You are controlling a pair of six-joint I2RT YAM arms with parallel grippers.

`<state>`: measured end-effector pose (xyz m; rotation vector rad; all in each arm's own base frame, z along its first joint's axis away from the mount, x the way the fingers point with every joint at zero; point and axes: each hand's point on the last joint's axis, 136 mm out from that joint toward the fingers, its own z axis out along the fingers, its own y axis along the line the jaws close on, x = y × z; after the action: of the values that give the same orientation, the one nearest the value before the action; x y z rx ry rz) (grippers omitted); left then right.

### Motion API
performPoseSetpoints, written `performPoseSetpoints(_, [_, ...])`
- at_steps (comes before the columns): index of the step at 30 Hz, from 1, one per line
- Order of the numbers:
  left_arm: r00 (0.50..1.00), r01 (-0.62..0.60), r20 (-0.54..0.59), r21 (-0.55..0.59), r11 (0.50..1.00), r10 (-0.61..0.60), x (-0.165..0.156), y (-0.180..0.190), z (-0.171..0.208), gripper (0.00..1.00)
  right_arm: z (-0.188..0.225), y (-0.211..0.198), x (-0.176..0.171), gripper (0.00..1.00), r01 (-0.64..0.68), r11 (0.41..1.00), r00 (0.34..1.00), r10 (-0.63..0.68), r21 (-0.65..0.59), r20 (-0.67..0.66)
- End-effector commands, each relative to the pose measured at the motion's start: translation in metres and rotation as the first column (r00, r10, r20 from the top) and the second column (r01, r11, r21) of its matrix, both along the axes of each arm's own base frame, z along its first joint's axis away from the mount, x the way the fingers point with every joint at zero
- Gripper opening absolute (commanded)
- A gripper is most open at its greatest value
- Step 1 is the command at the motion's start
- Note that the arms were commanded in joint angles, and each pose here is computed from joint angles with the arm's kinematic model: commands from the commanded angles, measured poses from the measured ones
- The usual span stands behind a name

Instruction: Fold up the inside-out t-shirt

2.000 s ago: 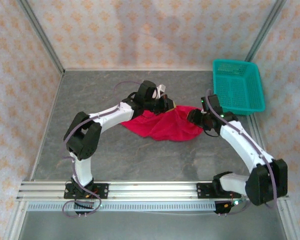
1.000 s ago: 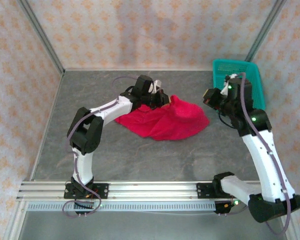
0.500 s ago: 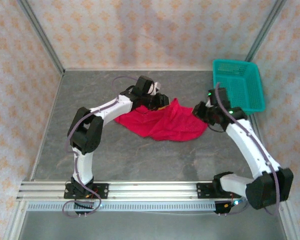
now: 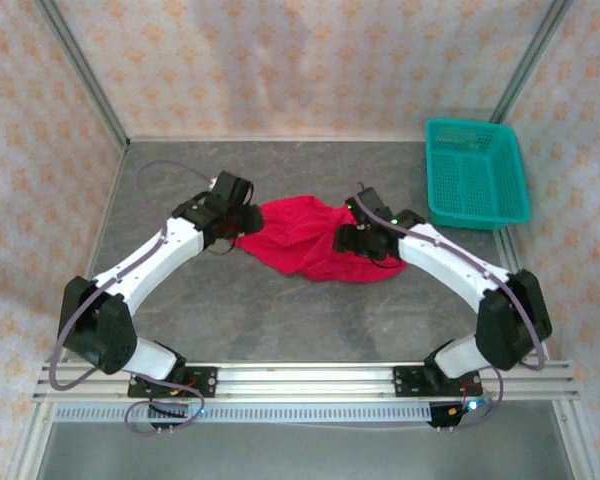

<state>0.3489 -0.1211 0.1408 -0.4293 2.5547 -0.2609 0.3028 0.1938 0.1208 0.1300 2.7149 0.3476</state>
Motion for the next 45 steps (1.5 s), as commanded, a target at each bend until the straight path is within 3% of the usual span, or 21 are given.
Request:
performPoseSetpoints(1, [0.992,-0.130,0.007,0.052,0.990,0.130,0.001,0.039,-0.022,0.46,-0.002,0.002,0.022,0.71,0.063,0.997,0.997,-0.061,-0.036,0.048])
performPoseSetpoints(5, [0.988,-0.157,0.008,0.083,0.984,0.156,0.011,0.051,-0.031,0.40,-0.014,0.004,0.036,0.70,0.095,0.993,0.995,-0.092,-0.066,0.049])
performPoseSetpoints(10, [0.982,-0.165,-0.075,0.118,0.979,0.175,0.023,0.057,-0.062,0.34,-0.021,0.005,0.047,0.56,0.118,0.988,0.992,-0.114,-0.097,0.054])
performPoseSetpoints(12, [0.983,-0.154,-0.086,0.096,0.983,0.162,0.028,0.051,-0.072,0.34,-0.021,0.007,0.049,0.55,0.117,0.989,0.992,-0.112,-0.093,0.054])
performPoseSetpoints(18, [0.986,-0.145,-0.080,0.055,0.988,0.149,0.039,0.041,-0.080,0.44,-0.026,0.012,0.051,0.55,0.100,0.991,0.995,-0.097,-0.091,0.030])
performPoseSetpoints(25, [0.986,-0.129,-0.101,0.059,0.990,0.135,0.044,0.037,-0.090,0.47,-0.034,0.018,0.052,0.55,0.087,0.993,0.996,-0.087,-0.078,0.009])
performPoseSetpoints(32, [0.980,-0.119,-0.149,0.103,0.988,0.134,0.043,0.041,-0.107,0.29,-0.036,0.020,0.054,0.53,0.087,0.994,0.996,-0.087,-0.074,0.004])
performPoseSetpoints(34, [0.980,-0.120,-0.146,0.107,0.987,0.135,0.044,0.042,-0.104,0.20,-0.035,0.019,0.055,0.45,0.089,0.993,0.996,-0.089,-0.073,0.006])
performPoseSetpoints(38, [0.985,-0.119,-0.114,0.117,0.986,0.132,0.047,0.045,-0.081,0.02,-0.029,0.017,0.058,0.05,0.096,0.993,0.995,-0.096,-0.071,0.009])
performPoseSetpoints(39, [0.986,-0.116,-0.104,0.120,0.986,0.128,0.049,0.046,-0.072,0.00,-0.026,0.017,0.059,0.00,0.095,0.993,0.995,-0.095,-0.070,0.012])
performPoseSetpoints(42, [0.992,-0.108,-0.056,0.126,0.986,0.116,0.055,0.049,-0.033,0.00,-0.001,0.012,0.061,0.00,0.095,0.993,0.995,-0.092,-0.065,0.039])
performPoseSetpoints(45, [0.992,-0.128,0.021,0.091,0.988,0.127,0.063,0.057,0.022,0.00,0.050,-0.002,0.068,0.00,0.103,0.994,0.989,-0.098,-0.036,0.112])
